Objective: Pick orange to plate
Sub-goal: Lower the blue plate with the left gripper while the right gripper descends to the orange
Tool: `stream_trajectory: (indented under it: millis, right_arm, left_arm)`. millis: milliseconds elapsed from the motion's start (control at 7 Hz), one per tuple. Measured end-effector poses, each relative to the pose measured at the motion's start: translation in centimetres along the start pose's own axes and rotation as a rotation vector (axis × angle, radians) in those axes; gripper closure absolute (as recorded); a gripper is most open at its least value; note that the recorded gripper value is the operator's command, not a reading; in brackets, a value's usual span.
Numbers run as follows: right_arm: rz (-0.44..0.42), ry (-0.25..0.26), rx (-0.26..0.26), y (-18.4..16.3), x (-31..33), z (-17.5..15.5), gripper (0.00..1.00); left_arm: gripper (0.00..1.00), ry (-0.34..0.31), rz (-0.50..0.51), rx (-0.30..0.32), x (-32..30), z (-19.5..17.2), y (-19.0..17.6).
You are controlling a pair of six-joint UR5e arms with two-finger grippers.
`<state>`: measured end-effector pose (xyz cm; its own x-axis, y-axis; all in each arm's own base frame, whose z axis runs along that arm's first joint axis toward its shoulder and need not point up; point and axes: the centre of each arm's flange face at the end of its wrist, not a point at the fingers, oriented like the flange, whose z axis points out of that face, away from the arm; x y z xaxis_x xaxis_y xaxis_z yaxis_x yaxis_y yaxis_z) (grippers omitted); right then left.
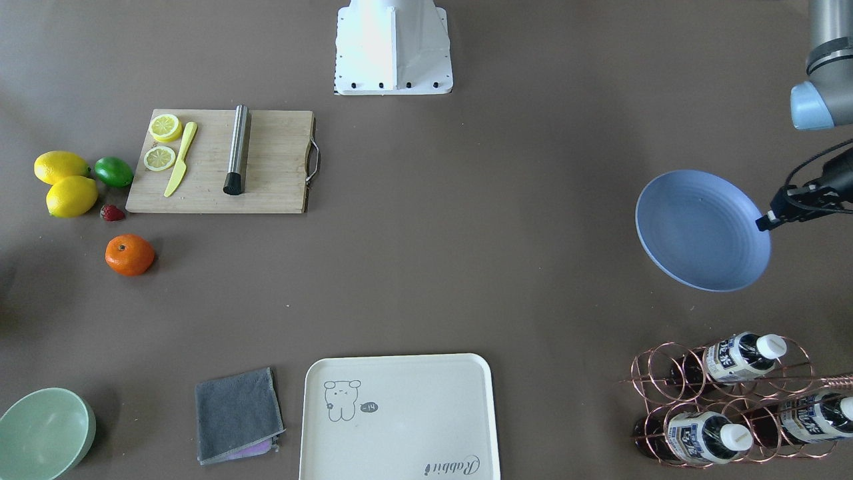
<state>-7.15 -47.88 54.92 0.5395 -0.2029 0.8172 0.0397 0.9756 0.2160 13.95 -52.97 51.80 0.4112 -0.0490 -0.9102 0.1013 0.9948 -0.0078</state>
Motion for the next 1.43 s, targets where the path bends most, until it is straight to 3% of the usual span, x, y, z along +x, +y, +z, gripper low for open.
stream_trajectory:
  millis: [286,571,1000,1429]
  right_arm:
    - [-0.006,0.037,-0.014,-6.3,-6.6,5.2,0.0]
    - [-0.034,0.091,-0.031,-8.8,-12.8,11.1,0.0]
    - [-0.058,0.153,-0.076,-7.1,-14.2,16.3,0.0]
    - [-0.052,0.17,-0.104,-5.5,-12.8,17.4,0.06]
  left_arm:
    - [1.0,0.038,-0.102,0.002,16.1,6.7,4.4]
    - [1.0,0.064,-0.154,0.025,27.1,14.4,9.0]
    - [1.0,0.066,-0.181,0.064,34.2,21.3,12.1]
    - [1.0,0.05,-0.176,0.074,35.9,24.8,15.5]
